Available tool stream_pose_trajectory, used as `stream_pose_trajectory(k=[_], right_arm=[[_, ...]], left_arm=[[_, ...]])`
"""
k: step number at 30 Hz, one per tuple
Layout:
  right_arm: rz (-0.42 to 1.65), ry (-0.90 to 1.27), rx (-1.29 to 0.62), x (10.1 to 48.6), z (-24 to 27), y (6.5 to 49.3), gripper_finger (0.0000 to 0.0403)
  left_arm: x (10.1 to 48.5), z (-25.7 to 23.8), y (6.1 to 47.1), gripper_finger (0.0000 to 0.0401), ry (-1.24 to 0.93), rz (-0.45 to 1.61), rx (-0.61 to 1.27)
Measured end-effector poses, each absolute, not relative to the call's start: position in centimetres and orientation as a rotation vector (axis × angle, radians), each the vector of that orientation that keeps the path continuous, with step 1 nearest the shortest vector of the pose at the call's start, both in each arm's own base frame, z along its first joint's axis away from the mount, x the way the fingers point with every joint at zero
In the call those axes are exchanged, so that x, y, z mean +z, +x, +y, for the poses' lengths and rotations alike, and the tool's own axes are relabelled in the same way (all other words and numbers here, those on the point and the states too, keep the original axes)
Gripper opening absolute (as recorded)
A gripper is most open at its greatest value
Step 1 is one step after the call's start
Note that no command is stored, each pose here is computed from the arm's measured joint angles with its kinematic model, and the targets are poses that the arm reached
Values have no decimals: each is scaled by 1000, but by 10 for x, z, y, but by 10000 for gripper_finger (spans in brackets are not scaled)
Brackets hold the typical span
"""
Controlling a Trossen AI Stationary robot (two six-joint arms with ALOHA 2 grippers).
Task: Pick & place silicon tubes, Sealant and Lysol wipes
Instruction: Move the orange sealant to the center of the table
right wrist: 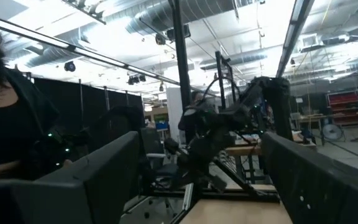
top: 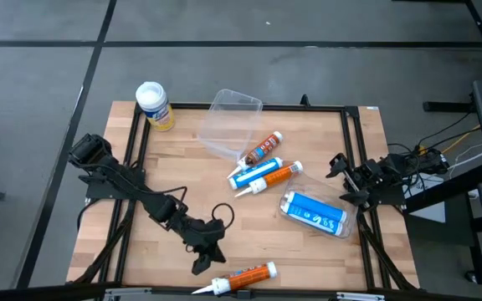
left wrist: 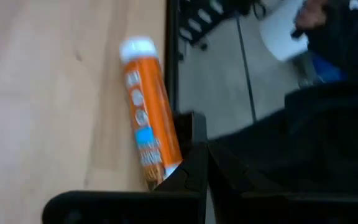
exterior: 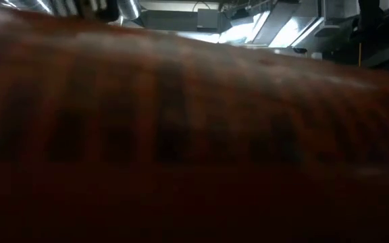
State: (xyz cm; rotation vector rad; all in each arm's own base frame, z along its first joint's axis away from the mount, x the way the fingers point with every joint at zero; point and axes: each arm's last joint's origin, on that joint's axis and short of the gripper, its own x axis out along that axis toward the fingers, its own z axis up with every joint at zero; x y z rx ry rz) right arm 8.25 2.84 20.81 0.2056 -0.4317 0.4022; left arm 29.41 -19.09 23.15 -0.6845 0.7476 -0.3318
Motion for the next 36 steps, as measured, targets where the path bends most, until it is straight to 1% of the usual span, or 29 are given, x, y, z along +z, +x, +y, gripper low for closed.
stream_pose_trajectory(k=[8, 14, 17, 23, 26, 32, 36], right_arm=[[-405, 214, 345, 206, 27, 84, 337], [-394, 212, 346, 205, 27, 85, 337], [-394, 212, 347, 205, 27, 85, 337], [-391, 211, 347, 204, 28, 85, 337], [-387, 211, 347, 204, 28, 85, 337], [-349, 205, 345, 201, 28, 86, 337], [-319, 201, 343, 198, 28, 87, 337]], left_arm=[[204, -221, 290, 3, -661, 838, -424], [211, -236, 283, 2, -632, 835, -453], [216, -242, 287, 2, -612, 837, -468], [201, -263, 293, 2, -575, 965, -547], [192, -270, 294, 2, -532, 1026, -537], [183, -280, 300, 2, -515, 1059, -578], [173, -285, 303, 2, -500, 1097, -651]])
